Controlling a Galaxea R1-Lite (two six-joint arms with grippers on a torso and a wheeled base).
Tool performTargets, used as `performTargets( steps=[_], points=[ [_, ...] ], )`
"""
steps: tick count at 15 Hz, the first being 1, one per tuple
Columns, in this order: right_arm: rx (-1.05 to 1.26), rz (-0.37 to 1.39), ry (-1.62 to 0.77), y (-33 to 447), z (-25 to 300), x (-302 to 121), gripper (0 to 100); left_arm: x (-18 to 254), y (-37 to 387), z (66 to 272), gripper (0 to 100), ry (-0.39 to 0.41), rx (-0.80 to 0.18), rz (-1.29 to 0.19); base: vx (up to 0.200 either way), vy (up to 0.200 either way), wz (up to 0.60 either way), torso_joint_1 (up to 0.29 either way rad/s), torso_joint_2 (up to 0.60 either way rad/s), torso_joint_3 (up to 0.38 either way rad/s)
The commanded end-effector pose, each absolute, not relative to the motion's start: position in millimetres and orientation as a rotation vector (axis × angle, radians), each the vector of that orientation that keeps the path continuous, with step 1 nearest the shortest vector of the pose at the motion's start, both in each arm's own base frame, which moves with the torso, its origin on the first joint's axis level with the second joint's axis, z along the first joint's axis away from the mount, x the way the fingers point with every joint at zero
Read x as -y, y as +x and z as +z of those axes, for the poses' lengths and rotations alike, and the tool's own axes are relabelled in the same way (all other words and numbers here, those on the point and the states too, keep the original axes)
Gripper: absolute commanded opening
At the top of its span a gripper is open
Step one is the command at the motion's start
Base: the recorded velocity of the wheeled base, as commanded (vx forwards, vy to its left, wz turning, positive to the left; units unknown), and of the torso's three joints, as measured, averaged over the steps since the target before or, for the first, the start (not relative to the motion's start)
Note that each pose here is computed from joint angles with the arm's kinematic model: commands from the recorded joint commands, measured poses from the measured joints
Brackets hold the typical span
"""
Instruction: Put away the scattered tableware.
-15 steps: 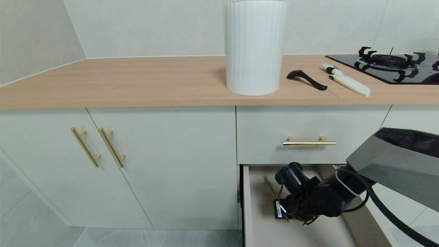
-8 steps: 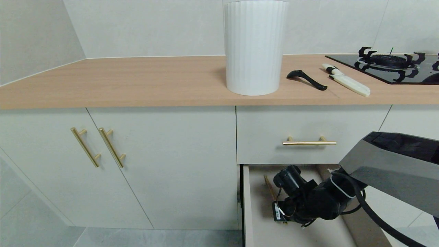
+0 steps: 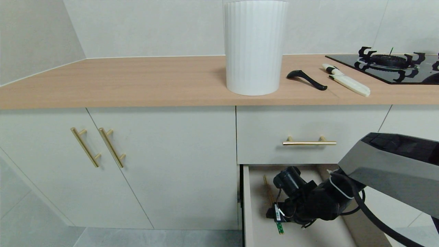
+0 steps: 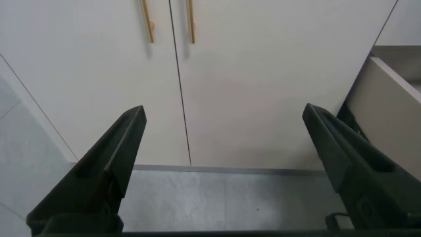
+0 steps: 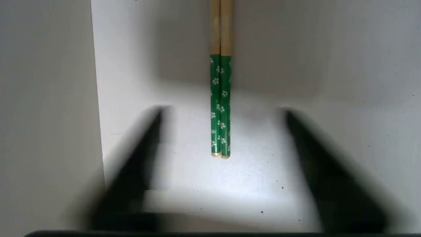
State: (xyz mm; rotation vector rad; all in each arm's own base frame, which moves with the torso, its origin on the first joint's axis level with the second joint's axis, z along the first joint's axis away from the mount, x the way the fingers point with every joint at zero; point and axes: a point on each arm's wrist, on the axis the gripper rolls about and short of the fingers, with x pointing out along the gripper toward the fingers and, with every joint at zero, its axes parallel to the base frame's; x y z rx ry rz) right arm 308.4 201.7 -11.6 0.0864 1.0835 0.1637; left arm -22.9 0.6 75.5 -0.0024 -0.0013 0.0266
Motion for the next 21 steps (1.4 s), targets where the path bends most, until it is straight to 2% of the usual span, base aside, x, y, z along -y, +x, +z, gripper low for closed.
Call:
performTargets(
  steps=[1,3,4,7,10,18,21],
  points=[
    [-1.075,0.165,0.091,309,-8,-201,100,-1,-23,75,100,-0.003,0.0,0.028,0.0,0.0,0.0,0.0,0.0,0.0],
    [-1.055,0.177,0.1,305,7,-199,100,-1,-23,75,100,-0.003,0.0,0.028,0.0,0.0,0.0,0.0,0.0,0.0],
    [-1.02,0.195,0.107,297,27,-196,100,-1,-23,75,100,-0.003,0.0,0.028,0.0,0.0,0.0,0.0,0.0,0.0],
    [-0.874,0.283,0.121,258,117,-172,100,-1,-23,75,100,-0.003,0.0,0.028,0.0,0.0,0.0,0.0,0.0,0.0],
    [-0.795,0.316,0.126,223,171,-148,100,-1,-23,75,100,-0.003,0.0,0.028,0.0,0.0,0.0,0.0,0.0,0.0],
    [-0.604,0.253,0.087,207,212,-105,100,-1,-23,75,100,-0.003,0.0,0.028,0.0,0.0,0.0,0.0,0.0,0.0],
    [-0.575,0.244,0.069,205,217,-98,100,-1,-23,75,100,-0.003,0.0,0.028,0.0,0.0,0.0,0.0,0.0,0.0]
  ],
)
